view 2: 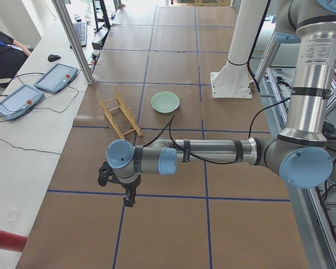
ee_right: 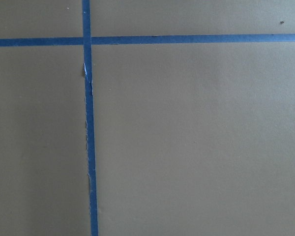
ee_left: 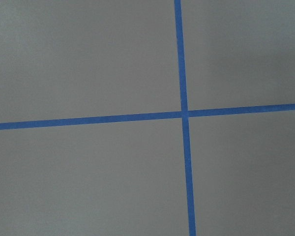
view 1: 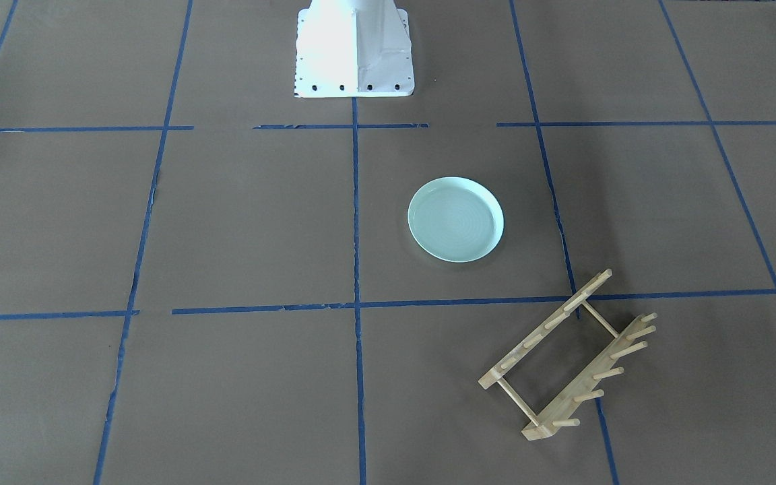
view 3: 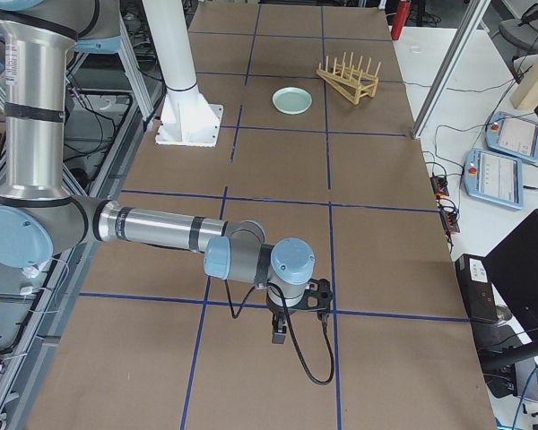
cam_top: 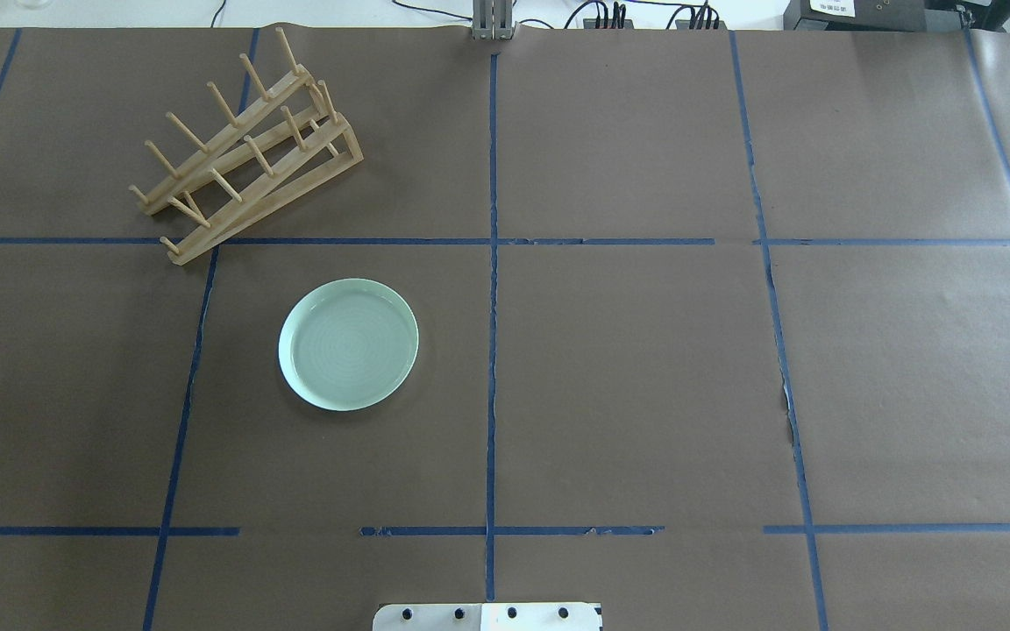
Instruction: Place plate on rack
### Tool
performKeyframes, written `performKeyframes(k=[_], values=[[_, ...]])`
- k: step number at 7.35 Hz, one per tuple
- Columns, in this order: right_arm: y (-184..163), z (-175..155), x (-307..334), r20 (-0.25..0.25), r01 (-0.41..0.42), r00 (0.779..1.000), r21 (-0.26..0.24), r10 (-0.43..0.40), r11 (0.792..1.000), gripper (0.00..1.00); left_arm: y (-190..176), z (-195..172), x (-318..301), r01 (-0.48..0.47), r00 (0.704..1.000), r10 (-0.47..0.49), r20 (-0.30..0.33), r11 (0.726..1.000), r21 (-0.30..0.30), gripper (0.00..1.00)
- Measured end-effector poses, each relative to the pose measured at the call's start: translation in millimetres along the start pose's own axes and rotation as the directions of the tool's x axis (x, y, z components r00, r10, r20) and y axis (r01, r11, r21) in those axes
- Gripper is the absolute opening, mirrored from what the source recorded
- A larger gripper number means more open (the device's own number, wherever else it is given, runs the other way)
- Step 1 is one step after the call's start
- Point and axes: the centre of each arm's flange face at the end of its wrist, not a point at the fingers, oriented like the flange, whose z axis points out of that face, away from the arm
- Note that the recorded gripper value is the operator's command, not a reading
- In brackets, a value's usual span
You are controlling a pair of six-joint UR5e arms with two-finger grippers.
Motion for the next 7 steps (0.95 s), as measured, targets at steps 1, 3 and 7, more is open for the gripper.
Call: performKeyframes(k=[1,3,7], values=[[0,0,0,0.0,0.0,1.0,0.0,0.0,1.0,1.0,1,0,0,0.0,1.0,0.0,0.002,1.0,-0.001,1.0],[0,0,0,0.0,0.0,1.0,0.001,0.0,1.0,1.0,-2,-3,4,-0.006,1.0,0.006,0.009,1.0,0.003,1.0],[0,0,0,0.0,0.0,1.0,0.001,0.0,1.0,1.0,-63,-68,120,0.056,0.996,-0.065,0.063,0.989,0.135,1.0]])
